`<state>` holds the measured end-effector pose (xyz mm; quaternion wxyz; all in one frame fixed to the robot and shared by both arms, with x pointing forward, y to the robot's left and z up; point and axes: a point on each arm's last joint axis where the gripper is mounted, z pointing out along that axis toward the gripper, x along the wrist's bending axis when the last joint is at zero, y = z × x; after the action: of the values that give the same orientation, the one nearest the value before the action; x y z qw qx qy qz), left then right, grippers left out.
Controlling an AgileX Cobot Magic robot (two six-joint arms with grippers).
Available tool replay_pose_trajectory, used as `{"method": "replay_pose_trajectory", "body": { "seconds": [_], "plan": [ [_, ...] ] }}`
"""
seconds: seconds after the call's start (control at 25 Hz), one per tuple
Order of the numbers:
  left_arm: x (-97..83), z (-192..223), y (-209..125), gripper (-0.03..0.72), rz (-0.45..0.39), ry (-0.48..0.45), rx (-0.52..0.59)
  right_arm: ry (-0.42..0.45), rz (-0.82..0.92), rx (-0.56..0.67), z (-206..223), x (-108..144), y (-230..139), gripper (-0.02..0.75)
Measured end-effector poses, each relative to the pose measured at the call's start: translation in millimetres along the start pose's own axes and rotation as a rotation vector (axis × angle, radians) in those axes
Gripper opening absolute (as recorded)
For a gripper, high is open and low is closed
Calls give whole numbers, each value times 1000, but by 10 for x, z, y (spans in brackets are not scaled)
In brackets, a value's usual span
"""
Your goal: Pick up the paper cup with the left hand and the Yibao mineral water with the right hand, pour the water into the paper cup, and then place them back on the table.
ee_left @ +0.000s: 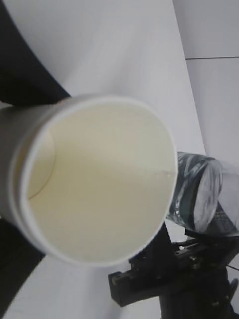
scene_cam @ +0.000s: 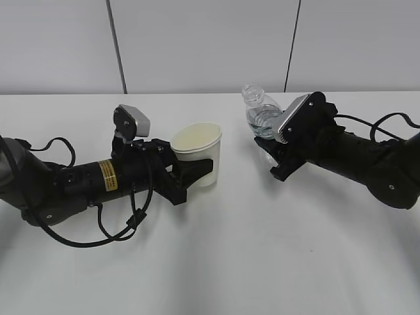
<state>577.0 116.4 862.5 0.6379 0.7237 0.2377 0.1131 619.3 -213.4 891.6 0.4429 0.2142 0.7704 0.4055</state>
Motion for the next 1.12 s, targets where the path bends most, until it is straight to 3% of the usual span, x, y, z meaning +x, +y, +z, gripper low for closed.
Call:
{"method": "replay_pose_trajectory", "body": {
  "seconds": [0.4, 1.12],
  "plan": [
    [-159, 139, -9, 384, 21, -43, 36, -5, -115, 13, 1, -55, 54, 489],
    [-140, 145, 4, 393, 9, -21, 25, -21, -284, 14, -44, -127, 152, 489]
  ]
}}
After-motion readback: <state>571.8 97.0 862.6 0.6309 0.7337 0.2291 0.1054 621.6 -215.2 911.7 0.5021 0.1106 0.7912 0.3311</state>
